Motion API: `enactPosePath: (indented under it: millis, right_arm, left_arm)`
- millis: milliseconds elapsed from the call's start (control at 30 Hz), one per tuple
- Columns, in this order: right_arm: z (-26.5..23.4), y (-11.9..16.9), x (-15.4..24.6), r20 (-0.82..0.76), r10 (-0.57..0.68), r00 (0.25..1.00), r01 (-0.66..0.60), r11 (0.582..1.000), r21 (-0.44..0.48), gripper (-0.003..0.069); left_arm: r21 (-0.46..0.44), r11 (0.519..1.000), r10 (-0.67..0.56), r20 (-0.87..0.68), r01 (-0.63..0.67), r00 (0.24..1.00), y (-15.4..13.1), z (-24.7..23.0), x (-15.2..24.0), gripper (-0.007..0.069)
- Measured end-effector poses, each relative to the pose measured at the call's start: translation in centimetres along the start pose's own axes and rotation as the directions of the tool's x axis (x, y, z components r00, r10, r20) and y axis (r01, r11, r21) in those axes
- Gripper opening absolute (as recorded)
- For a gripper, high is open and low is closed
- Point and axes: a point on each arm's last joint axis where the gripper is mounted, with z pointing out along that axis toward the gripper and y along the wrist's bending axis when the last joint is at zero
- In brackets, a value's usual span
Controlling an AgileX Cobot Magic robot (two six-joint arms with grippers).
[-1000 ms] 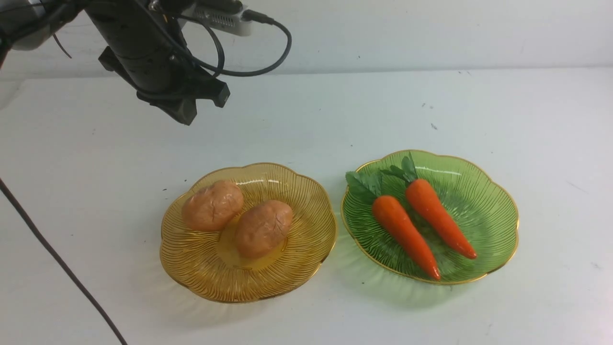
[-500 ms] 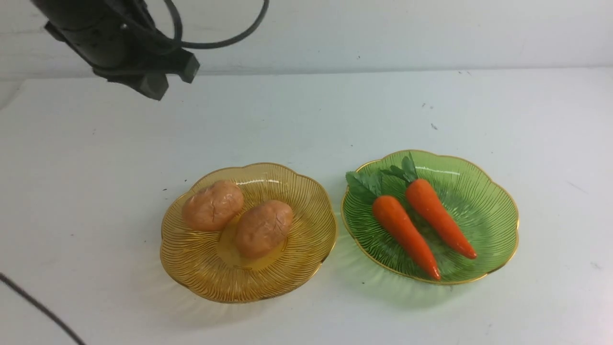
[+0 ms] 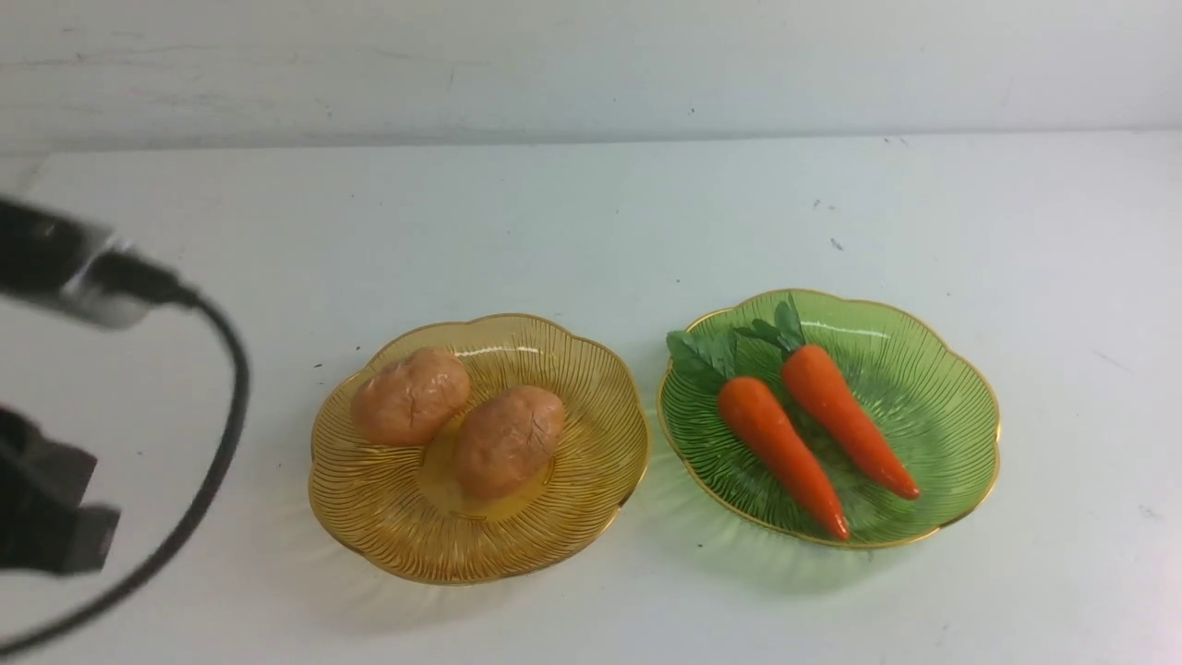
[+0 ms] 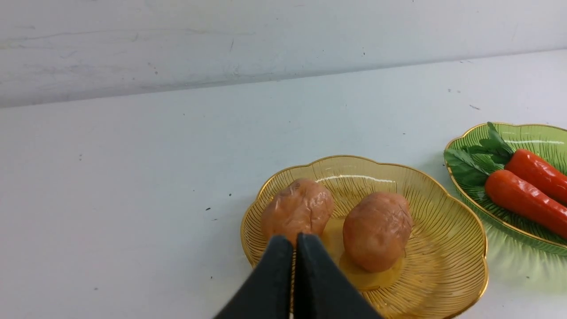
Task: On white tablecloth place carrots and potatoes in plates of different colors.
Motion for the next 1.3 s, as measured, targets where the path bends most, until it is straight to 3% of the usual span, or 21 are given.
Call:
enactPosePath:
  millis: [400,567,733,1000,1300]
  right_arm:
    - [0.0,0.0,0.0,0.000,0.000,1.000,0.000,1.000,0.000,-0.0015]
    - [0.0,0.0,0.0,0.000,0.000,1.000,0.000,1.000,0.000,-0.0015]
    - [0.0,0.0,0.0,0.000,0.000,1.000,0.000,1.000,0.000,-0.0015]
    - [0.0,0.0,0.0,0.000,0.000,1.000,0.000,1.000,0.000,-0.0015]
    - [0.0,0.0,0.0,0.000,0.000,1.000,0.000,1.000,0.000,-0.0015]
  left_arm:
    - [-0.001,1.000,0.000,-0.008,0.000,1.000,0.0,0.1,0.4,-0.0003]
    - [-0.013,1.000,0.002,-0.078,-0.003,0.997,0.3,0.9,3.3,-0.0003]
    - [-0.085,0.996,-0.013,-0.090,0.006,0.996,1.0,0.6,7.7,-0.0003]
    - [-0.222,0.975,-0.038,-0.048,0.027,0.998,2.0,0.5,11.6,-0.0003]
    - [-0.230,0.973,-0.026,-0.072,0.008,0.997,2.1,0.5,12.2,-0.0003]
